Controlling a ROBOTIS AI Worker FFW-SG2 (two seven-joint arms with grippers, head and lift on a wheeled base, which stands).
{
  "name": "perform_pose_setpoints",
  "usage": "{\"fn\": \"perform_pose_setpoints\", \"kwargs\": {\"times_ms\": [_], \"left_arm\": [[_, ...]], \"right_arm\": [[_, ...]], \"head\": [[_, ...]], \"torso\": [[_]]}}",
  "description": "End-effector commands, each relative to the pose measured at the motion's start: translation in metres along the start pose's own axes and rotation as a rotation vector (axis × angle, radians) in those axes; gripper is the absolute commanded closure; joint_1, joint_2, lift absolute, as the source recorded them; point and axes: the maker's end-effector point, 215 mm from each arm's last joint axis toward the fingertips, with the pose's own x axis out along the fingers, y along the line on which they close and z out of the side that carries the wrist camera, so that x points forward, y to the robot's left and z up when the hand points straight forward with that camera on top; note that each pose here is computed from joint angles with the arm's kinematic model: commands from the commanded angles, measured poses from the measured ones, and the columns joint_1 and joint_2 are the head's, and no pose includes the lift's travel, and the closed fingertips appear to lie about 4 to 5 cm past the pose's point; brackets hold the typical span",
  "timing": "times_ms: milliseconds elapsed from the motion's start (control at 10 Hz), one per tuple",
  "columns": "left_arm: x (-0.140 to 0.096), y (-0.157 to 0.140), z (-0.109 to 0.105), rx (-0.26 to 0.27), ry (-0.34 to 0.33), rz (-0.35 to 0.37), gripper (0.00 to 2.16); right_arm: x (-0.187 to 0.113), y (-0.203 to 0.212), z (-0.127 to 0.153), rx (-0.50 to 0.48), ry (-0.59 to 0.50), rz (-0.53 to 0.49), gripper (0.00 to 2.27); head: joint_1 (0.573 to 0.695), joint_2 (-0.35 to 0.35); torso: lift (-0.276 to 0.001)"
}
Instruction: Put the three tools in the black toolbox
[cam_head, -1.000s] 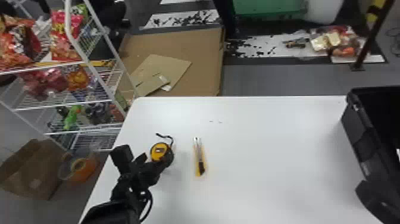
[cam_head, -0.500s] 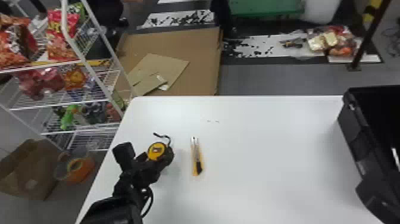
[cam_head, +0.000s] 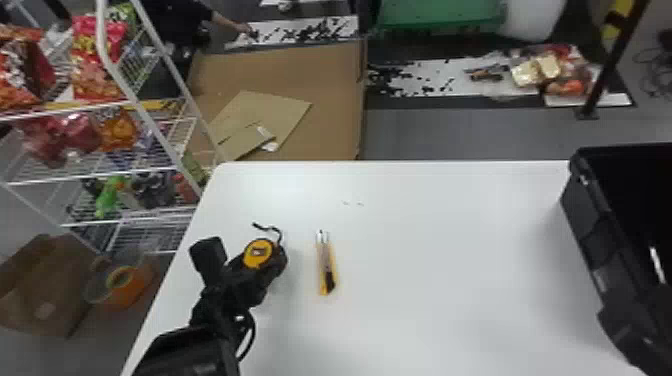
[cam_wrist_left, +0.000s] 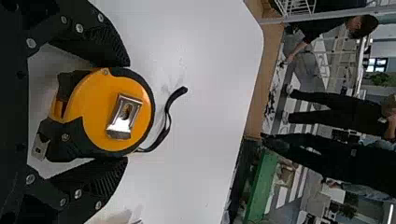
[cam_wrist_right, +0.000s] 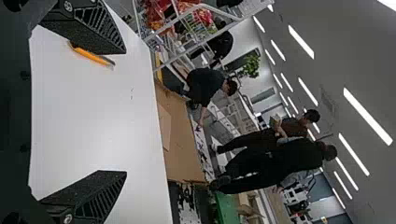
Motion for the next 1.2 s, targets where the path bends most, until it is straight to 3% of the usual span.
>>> {"fn": "perform_pose_setpoints", "kwargs": {"times_ms": [0,100,400,500,800,1100], "left_arm": [[0.002,-0.003,-0.003,-0.001,0.014,0.0,1.29],[0.002,-0.005,-0.01,-0.005,0.042,-0.001,1.74],[-0.004,-0.003,-0.019,-0.009,0.067,0.004,1.85],[-0.011,-0.011,-0.009,-0.011,0.058,-0.013,1.85],[-0.047,-0.078,0.041,-0.05,0.021,-0.175,1.85],[-0.087,-0.139,0.06,-0.079,0.095,-0.36,1.85]], "right_arm": [[0.0,0.001,0.002,0.001,-0.008,0.002,0.08],[0.001,0.001,0.004,0.002,-0.012,0.003,0.08],[0.005,0.001,0.009,-0.004,-0.02,0.008,0.08],[0.007,0.0,0.01,-0.008,-0.023,0.006,0.08],[0.011,-0.001,0.008,-0.007,-0.009,0.001,0.08],[0.012,-0.002,0.004,0.002,0.008,0.003,0.08]], "head": [[0.695,0.199],[0.695,0.195],[0.695,0.19],[0.695,0.191],[0.695,0.142],[0.695,0.062]], "torso": [[-0.055],[-0.055],[-0.055],[-0.055],[-0.055],[-0.055]]}}
